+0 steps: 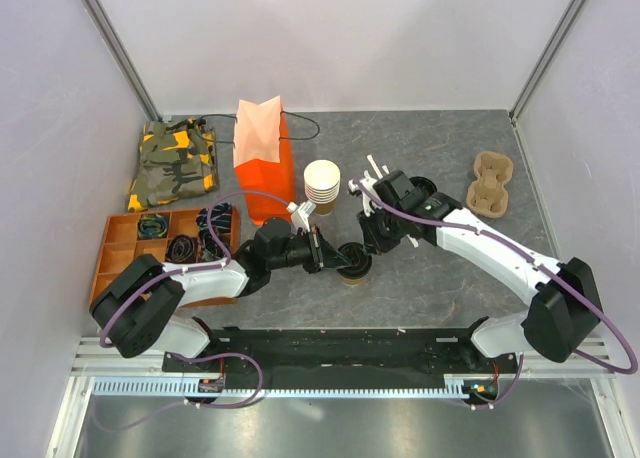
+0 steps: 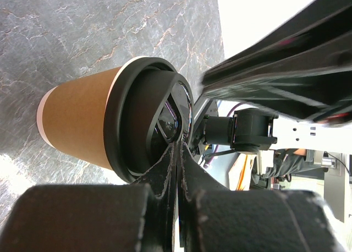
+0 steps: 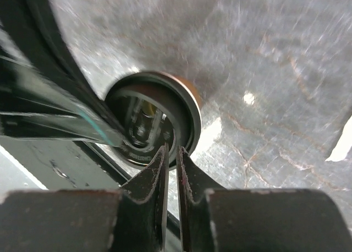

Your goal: Pack the takeout coffee

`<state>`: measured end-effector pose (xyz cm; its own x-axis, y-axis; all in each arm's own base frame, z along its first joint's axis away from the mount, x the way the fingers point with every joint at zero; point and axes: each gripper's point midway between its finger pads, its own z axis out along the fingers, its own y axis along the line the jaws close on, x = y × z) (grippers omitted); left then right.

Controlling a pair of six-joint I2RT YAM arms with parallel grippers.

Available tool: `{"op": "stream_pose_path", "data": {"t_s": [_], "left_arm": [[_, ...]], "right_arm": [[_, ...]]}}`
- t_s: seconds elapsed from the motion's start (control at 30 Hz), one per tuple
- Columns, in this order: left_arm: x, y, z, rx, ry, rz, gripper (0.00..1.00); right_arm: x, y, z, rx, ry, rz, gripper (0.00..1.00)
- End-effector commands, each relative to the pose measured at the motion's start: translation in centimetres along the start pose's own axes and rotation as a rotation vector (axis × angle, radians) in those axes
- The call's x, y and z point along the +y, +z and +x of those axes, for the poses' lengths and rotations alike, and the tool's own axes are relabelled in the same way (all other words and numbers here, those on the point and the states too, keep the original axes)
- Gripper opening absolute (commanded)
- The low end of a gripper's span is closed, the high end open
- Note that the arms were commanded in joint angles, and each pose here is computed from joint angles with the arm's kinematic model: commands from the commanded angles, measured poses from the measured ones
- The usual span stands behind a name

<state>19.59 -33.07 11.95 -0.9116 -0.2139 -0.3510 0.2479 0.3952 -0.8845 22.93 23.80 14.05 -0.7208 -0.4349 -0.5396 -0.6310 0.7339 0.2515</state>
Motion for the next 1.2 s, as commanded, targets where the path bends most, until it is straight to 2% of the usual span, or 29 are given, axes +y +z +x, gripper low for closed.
{"op": "stream_pose_path", "data": {"t_s": [0.0,0.23,0.43,0.6,0.87,1.17], "left_arm": [[5.1,-0.3,1.4,0.024,-0.027,-0.182,0.02],[5.5,-0.3,1.5,0.025,-0.036,-0.198,0.02],[5.6,-0.3,1.6,0.028,-0.038,-0.198,0.02],[4.6,-0.2,1.2,0.024,-0.014,-0.161,0.02],[0.5,-0.1,-0.7,-0.017,0.051,-0.044,0.02],[2.1,-0.3,0.0,-0.012,0.019,-0.095,0.02]], "right_arm": [[-0.6,1.9,2.7,0.062,-0.009,0.008,0.15],[-0.9,3.6,4.4,0.129,-0.004,-0.003,0.09],[-0.8,3.2,4.2,0.123,-0.013,-0.004,0.09],[0.0,2.1,2.8,0.086,-0.021,-0.030,0.13],[1.7,-0.4,0.0,-0.004,-0.053,-0.082,0.23],[2.8,-2.1,-0.5,-0.038,-0.070,-0.131,0.24]]}}
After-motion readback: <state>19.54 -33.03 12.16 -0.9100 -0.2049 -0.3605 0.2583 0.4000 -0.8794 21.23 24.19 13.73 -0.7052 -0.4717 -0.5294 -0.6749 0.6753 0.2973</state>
